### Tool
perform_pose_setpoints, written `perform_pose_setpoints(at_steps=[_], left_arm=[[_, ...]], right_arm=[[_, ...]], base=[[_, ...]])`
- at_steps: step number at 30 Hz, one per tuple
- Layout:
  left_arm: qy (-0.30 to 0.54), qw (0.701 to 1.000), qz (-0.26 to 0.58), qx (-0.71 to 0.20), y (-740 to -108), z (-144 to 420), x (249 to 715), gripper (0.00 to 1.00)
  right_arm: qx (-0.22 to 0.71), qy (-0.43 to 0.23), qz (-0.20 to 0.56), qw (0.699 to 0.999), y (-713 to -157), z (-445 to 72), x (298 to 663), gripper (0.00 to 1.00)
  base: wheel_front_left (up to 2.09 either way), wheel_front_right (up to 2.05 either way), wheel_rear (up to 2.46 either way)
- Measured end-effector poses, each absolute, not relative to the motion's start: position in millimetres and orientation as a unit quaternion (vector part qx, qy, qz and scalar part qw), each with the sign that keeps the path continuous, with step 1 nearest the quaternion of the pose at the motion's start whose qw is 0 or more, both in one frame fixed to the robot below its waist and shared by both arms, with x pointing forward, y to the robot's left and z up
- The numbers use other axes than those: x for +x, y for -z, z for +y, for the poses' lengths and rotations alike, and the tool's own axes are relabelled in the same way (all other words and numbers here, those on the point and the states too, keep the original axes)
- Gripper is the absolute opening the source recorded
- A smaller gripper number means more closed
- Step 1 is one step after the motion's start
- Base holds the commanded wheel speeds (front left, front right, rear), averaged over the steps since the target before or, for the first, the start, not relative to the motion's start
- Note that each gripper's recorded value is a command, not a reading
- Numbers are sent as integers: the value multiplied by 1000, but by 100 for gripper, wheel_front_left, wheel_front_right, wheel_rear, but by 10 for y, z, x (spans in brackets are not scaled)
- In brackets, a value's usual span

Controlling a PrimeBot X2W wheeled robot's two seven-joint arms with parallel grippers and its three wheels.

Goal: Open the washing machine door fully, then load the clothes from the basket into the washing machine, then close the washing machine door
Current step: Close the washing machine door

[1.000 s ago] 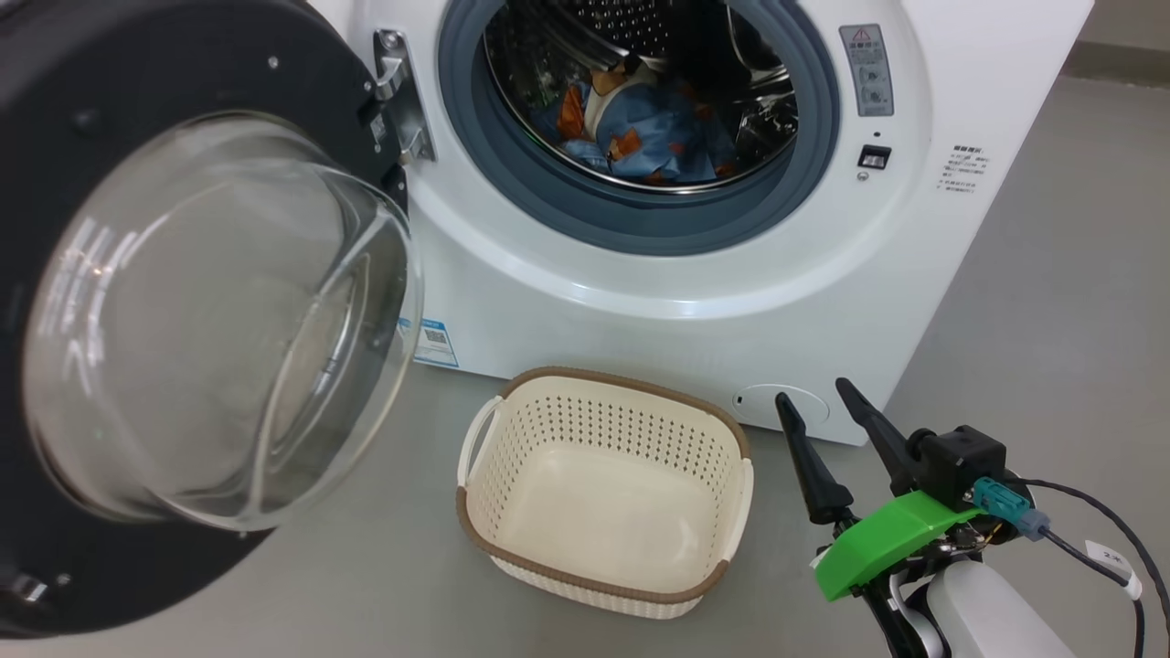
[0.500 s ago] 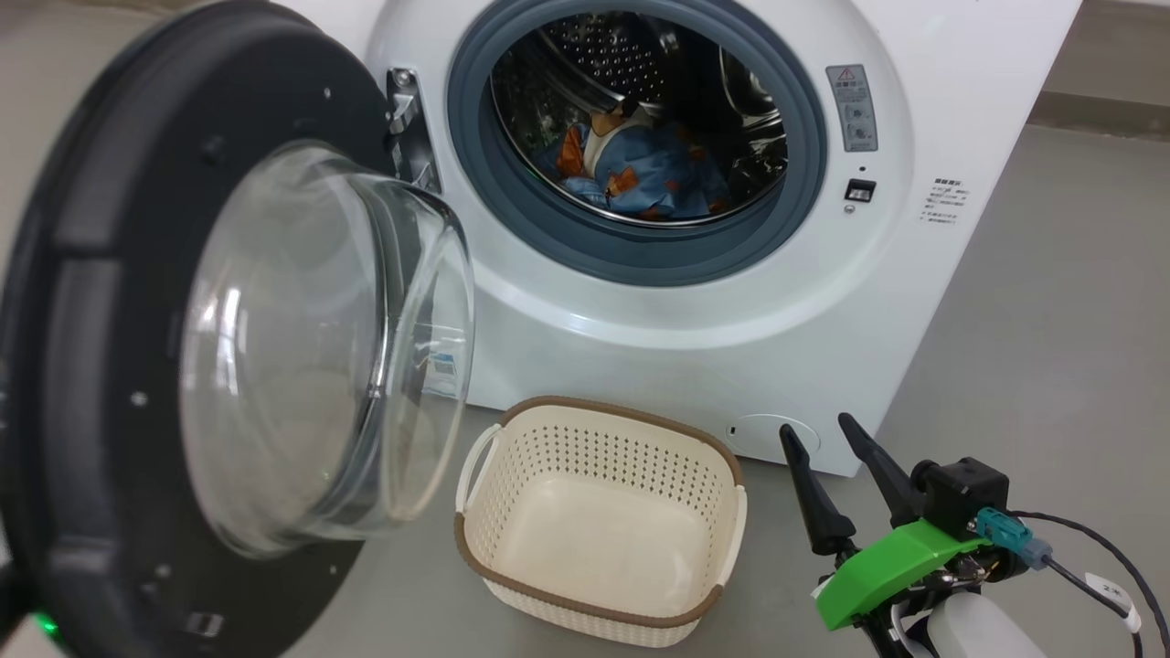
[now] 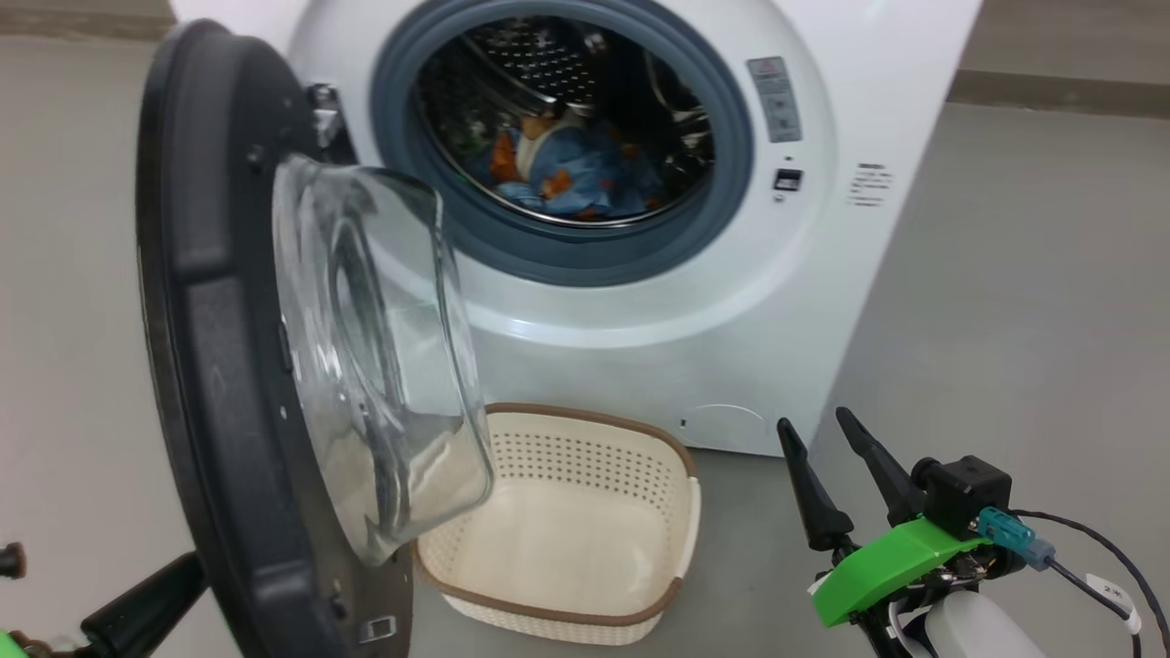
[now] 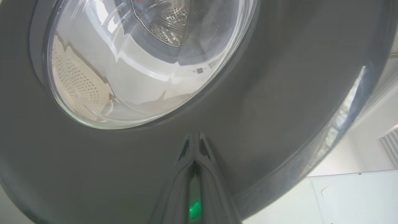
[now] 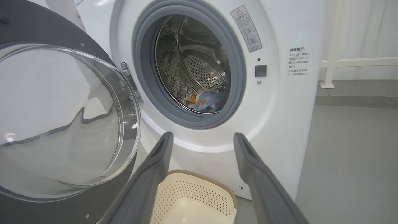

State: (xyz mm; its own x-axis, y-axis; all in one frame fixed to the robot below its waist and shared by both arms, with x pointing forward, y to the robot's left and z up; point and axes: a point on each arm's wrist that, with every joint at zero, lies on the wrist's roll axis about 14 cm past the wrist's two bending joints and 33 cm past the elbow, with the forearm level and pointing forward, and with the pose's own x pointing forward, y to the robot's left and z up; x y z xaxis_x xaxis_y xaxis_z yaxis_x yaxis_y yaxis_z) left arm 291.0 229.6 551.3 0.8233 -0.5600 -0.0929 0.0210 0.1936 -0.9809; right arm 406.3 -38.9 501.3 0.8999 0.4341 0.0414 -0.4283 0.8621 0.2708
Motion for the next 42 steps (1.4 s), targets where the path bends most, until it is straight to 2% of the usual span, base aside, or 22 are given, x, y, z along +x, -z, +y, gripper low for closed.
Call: perform_pose_setpoints(at_steps=[20,28,35,42], left_arm=[[306,692,275,-593,-5591,1325,3531,0],[342,673,279,-594,-5662,878,3940,0],[350,662,289,-597,-5585,688,4172,0],[342,663,282,-603,-5548,732,4208,0]], right_arm=[[142,-96,-5,985,-4978,-1301,3937,100],[142,-47,-2,989,-4909,-1622,3843,100],[140,-28,8,990,-4824,-1743,3824,100],[141,-33,6,990,-4835,-1709,3846,100]], base=[[0,0,0],[0,0,0],[0,0,0],[0,0,0]])
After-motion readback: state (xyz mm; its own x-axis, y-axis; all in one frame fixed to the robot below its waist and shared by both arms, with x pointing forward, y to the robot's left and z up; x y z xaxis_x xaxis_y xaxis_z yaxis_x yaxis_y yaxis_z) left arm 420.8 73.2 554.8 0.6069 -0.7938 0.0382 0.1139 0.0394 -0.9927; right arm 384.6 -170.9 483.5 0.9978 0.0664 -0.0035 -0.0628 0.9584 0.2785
